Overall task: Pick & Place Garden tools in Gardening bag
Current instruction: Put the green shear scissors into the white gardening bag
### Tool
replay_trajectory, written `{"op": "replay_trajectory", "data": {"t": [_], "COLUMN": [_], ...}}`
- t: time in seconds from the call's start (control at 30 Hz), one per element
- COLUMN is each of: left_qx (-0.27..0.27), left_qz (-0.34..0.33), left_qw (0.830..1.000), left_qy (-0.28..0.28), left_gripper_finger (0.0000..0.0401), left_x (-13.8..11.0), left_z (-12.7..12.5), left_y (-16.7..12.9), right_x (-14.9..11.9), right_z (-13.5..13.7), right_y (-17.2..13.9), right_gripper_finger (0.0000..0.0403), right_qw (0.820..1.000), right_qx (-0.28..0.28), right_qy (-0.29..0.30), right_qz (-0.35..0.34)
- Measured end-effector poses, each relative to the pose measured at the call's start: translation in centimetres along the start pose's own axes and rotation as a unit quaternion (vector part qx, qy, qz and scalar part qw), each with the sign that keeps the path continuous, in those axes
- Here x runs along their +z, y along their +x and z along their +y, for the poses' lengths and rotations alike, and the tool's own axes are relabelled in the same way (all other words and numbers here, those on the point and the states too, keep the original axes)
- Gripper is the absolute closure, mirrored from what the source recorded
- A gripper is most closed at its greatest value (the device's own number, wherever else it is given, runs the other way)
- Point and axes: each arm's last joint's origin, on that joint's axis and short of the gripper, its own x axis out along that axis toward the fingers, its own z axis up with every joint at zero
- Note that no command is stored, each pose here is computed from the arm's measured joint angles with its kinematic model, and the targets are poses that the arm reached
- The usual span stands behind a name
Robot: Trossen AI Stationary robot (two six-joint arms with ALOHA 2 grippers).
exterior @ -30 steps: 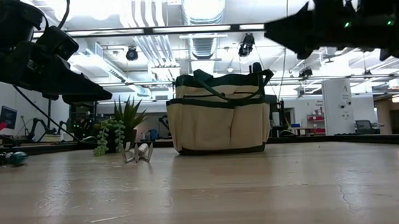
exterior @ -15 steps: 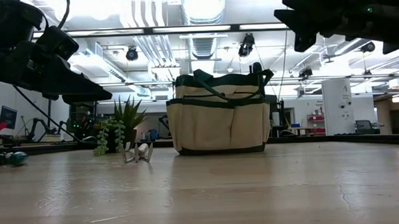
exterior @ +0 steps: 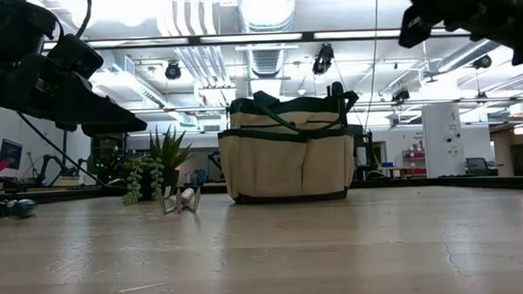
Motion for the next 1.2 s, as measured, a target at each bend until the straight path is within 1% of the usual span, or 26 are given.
{"op": "replay_trajectory", "data": {"t": [0.23,0.33,0.4,0.5,0.6,0.7,0.77,0.83,0.9,0.97,1.03,1.1,1.17,1.2], "left_qx": [0.000,-0.002,-0.002,-0.002,-0.002,-0.002,0.008,0.024,0.026,0.024,0.022,0.017,0.010,0.009], "left_qz": [0.000,0.000,0.000,0.001,0.001,0.000,-0.016,-0.038,-0.040,-0.043,-0.057,-0.079,-0.100,-0.106], "left_qw": [1.000,1.000,1.000,1.000,1.000,1.000,1.000,0.998,0.998,0.999,0.998,0.996,0.990,0.988], "left_qy": [0.000,-0.008,-0.008,-0.009,-0.009,-0.006,0.023,0.037,0.036,0.023,0.005,-0.045,-0.098,-0.111], "left_gripper_finger": [0.0167,0.0167,0.0167,0.0167,0.0167,0.0167,0.0167,0.0167,0.0167,0.0167,0.0167,0.0167,0.0167,0.0167], "left_x": [0.0,0.0,0.0,0.0,0.0,0.0,0.3,0.7,0.8,0.8,1.1,1.5,1.9,2.0], "left_z": [0.0,0.0,0.0,0.0,0.0,0.0,0.0,0.1,0.1,0.1,0.1,0.0,0.0,0.1], "left_y": [0.0,0.0,0.0,0.0,0.0,0.0,0.0,0.0,0.0,0.0,-0.1,-0.1,-0.2,-0.2], "right_x": [0.2,0.0,0.3,0.6,0.4,0.4,0.9,1.6,2.5,3.1,3.4,3.6,3.9,4.0], "right_z": [0.4,0.3,0.2,-0.1,-0.3,-0.4,-0.4,-0.4,-0.3,-0.2,-0.1,0.0,-0.2,-0.3], "right_y": [-1.9,-2.9,-3.4,-3.9,-4.3,-4.7,-4.8,-5.1,-5.7,-6.3,-6.6,-6.8,-7.0,-7.2], "right_gripper_finger": [0.0394,0.0394,0.0394,0.0394,0.0394,0.0394,0.0394,0.0394,0.0394,0.0394,0.0394,0.0394,0.0394,0.0394], "right_qw": [0.999,0.998,0.995,0.993,0.993,0.995,0.995,0.994,0.990,0.985,0.985,0.987,0.980,0.975], "right_qx": [-0.007,-0.034,-0.063,-0.089,-0.095,-0.082,-0.080,-0.089,-0.106,-0.122,-0.126,-0.126,-0.166,-0.193], "right_qy": [-0.011,-0.017,-0.023,-0.002,0.028,0.045,0.053,0.053,0.036,0.022,0.017,0.005,-0.046,-0.062], "right_qz": [-0.036,-0.053,-0.069,-0.078,-0.060,-0.040,-0.018,0.029,0.084,0.118,0.112,0.100,0.094,0.096]}}
